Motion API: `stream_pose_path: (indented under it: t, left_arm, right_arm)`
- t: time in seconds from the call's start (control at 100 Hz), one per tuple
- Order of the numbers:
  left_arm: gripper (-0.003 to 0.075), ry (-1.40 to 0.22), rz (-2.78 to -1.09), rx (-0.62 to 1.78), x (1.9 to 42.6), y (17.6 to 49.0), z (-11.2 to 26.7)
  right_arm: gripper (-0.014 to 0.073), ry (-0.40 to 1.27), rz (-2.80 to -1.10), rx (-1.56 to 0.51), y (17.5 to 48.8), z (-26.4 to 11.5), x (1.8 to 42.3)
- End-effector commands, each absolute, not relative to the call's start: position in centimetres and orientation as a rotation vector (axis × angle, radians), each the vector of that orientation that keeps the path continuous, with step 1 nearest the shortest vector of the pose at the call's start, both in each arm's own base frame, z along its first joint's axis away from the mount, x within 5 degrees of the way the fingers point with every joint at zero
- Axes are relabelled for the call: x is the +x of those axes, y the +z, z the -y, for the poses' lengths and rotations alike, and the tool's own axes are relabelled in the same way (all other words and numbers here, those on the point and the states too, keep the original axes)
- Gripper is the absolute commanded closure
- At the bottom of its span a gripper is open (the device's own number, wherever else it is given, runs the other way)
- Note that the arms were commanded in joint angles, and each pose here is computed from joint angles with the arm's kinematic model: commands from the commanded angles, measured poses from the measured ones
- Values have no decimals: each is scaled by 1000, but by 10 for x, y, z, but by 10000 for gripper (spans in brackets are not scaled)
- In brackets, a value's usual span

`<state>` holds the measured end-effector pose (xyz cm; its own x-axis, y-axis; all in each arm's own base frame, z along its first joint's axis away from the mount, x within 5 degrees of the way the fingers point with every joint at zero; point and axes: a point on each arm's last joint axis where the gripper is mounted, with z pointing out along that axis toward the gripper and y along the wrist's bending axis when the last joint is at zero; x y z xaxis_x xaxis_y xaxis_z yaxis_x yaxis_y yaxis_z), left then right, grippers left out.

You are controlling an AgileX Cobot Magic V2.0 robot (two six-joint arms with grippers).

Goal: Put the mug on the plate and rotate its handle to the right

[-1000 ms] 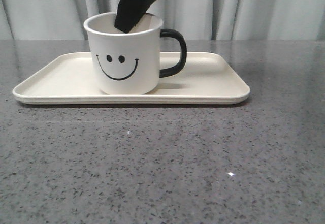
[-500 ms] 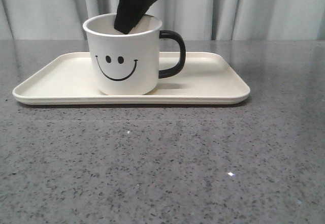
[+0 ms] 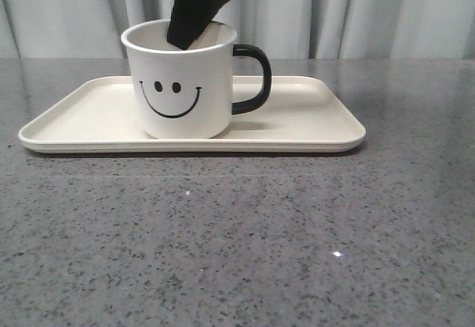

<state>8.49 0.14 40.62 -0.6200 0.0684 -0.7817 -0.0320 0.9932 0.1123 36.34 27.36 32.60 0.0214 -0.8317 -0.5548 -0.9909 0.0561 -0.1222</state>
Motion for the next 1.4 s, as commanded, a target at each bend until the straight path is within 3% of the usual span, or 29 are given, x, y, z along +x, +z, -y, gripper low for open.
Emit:
stream_pose_path:
  t: [0.0,0.44,0.78,1.12,1.39]
  left_arm:
    - [740,129,-2172,24,86,415,-1]
    - [740,129,-2173,24,86,415,-1]
    - [740,129,-2173,24,86,415,-1]
    - [740,129,-2173,24,86,415,-1]
    - [740,129,-2173,24,86,415,-1]
  right_arm:
    - [485,452,-1769,-1793,361,-269,350]
    - [298,434,-1752,-1755,363,-271,353]
    - [292,413,-1711,-1672,377,-271,355]
    - [292,394,-1634,-1374,449,-253,356]
    - [292,367,-1642,-1029,508,-184,353]
